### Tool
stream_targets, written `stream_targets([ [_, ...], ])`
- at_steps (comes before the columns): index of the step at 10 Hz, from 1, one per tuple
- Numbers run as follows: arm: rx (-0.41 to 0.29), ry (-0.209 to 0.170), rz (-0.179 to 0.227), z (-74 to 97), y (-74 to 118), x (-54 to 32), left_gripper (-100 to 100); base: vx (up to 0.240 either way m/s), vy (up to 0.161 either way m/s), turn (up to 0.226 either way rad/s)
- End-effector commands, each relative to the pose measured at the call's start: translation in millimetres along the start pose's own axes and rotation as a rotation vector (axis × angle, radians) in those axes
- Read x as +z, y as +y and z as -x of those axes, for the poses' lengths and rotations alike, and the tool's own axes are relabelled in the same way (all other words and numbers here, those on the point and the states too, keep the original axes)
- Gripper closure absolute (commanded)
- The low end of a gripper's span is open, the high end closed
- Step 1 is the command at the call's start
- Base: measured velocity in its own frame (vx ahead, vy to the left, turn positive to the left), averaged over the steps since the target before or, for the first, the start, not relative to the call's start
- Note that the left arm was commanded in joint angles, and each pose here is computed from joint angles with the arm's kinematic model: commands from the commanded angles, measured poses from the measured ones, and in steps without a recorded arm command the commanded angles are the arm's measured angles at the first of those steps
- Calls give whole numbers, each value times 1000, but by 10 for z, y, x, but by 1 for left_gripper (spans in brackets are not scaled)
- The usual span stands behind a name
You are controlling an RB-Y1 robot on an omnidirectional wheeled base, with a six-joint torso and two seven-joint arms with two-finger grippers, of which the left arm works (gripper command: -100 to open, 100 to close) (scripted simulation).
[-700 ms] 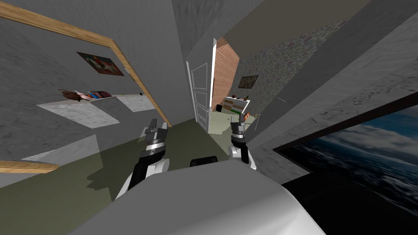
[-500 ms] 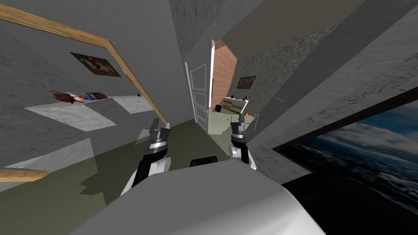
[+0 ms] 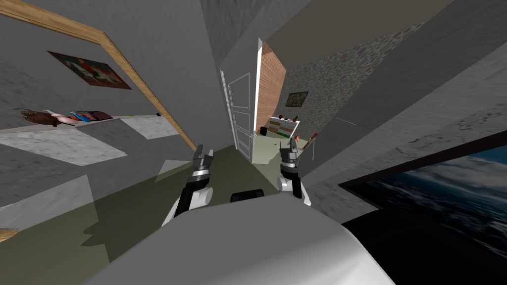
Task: Push the door open
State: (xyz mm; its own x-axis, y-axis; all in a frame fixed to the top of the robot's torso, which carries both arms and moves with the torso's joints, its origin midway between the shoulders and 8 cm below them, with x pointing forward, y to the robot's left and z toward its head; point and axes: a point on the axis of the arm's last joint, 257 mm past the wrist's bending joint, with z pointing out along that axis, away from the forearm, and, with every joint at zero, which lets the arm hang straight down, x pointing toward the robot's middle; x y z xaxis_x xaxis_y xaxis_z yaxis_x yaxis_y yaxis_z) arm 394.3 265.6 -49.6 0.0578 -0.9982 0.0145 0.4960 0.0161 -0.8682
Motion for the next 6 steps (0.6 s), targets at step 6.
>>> stream_targets([
  [6,-55,61,69,-345,492,89,-100,102,72,-89],
])
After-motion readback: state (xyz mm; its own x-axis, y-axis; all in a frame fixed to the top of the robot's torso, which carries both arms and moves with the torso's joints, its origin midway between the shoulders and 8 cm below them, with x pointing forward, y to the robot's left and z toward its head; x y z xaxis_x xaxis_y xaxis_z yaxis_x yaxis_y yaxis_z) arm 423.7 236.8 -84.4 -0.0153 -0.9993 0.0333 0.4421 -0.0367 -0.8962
